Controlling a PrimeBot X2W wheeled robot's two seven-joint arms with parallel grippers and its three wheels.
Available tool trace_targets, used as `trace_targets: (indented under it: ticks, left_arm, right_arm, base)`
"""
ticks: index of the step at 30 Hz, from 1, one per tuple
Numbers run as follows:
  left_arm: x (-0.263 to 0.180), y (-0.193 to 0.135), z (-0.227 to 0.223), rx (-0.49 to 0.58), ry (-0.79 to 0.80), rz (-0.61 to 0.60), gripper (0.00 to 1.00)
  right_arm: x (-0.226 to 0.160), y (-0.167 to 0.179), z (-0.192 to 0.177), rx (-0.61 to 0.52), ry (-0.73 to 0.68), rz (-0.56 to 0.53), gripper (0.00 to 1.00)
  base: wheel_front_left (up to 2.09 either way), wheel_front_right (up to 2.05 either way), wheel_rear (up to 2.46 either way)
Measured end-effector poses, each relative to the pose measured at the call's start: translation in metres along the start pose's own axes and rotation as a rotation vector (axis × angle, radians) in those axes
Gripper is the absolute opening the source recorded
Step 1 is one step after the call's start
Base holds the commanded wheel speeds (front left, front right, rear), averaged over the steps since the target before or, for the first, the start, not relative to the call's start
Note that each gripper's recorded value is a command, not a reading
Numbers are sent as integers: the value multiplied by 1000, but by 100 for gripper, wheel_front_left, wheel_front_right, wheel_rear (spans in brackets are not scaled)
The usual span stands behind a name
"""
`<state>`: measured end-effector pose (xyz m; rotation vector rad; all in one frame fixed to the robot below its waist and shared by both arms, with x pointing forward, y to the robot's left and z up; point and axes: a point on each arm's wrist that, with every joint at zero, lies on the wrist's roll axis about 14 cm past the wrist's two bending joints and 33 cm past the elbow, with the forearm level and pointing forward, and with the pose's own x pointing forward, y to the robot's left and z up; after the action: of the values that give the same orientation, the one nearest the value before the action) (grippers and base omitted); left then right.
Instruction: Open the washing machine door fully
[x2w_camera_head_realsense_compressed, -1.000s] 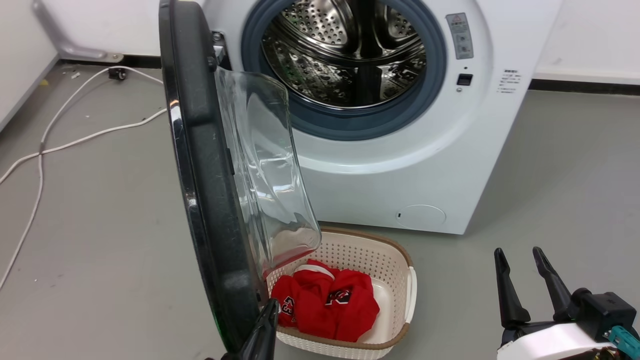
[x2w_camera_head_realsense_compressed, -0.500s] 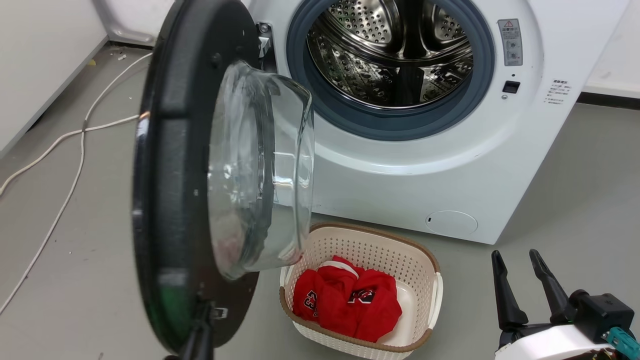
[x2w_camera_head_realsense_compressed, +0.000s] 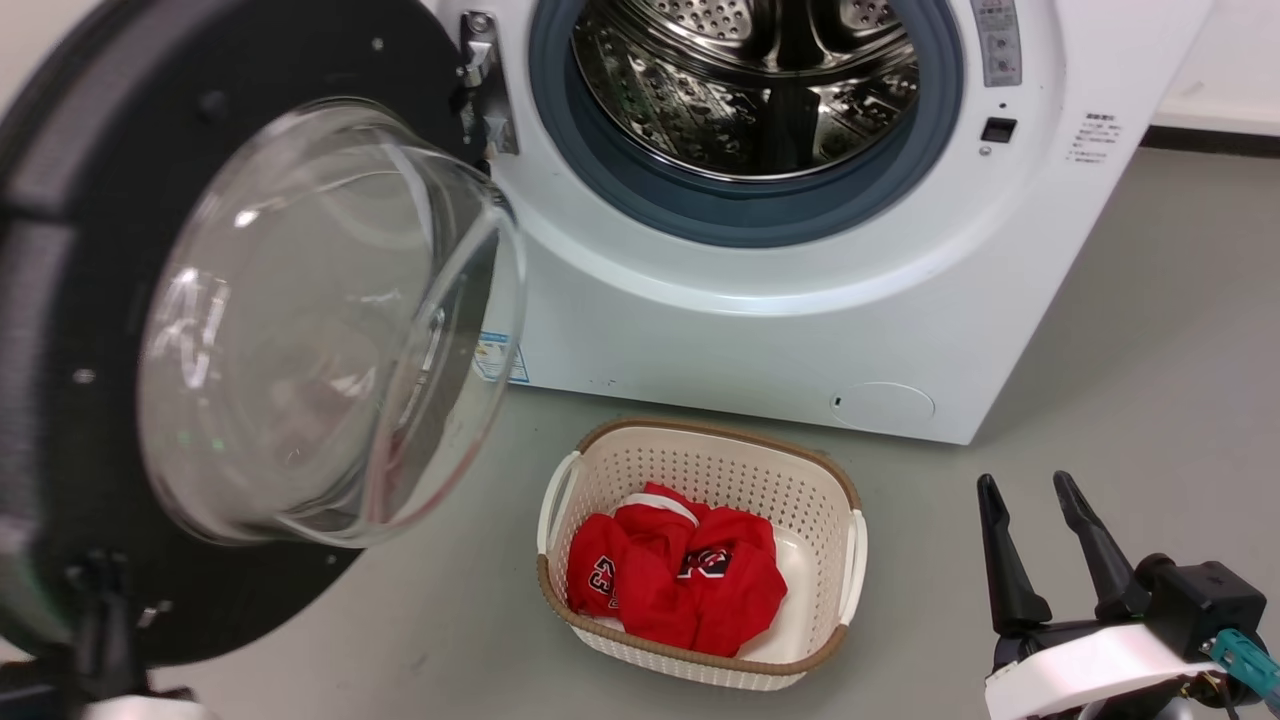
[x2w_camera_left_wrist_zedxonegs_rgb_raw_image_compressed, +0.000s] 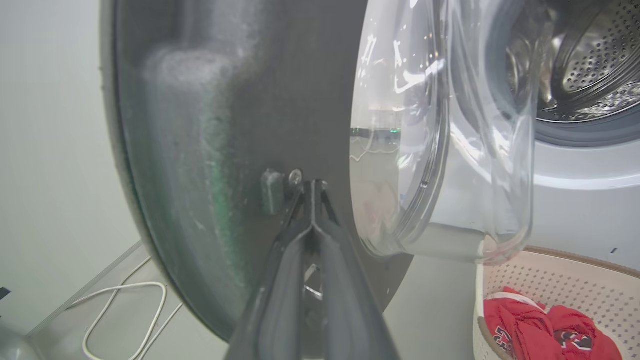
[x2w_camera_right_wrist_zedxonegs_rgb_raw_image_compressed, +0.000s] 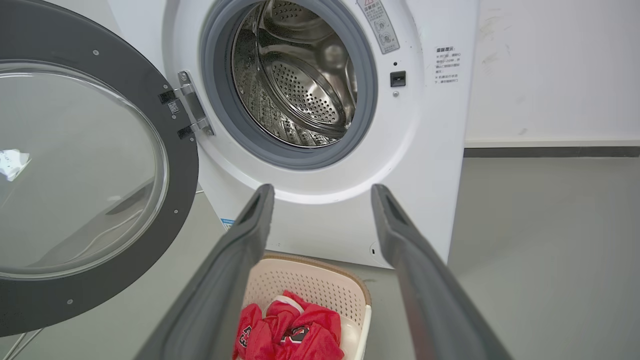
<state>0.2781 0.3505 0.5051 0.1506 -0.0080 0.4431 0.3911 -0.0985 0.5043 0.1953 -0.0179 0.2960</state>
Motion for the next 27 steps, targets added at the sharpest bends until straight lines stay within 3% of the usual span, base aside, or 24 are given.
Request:
trace_targets:
  ticks: [11,22,27]
  left_arm:
    - [43,60,-2,29,21,137,0]
    - [64,85,-4,19,32,187,0]
    - [57,78,-4,4,20,184,0]
  right_arm:
    - [0,-21,-5,-38,15,-55,100]
    - [-1,-27,-4,-39,12,-73,100]
    - [-5,-29,0,-48,3,-82,100]
  base:
    - [0,0,0]
    - [0,0,0]
    - [0,0,0]
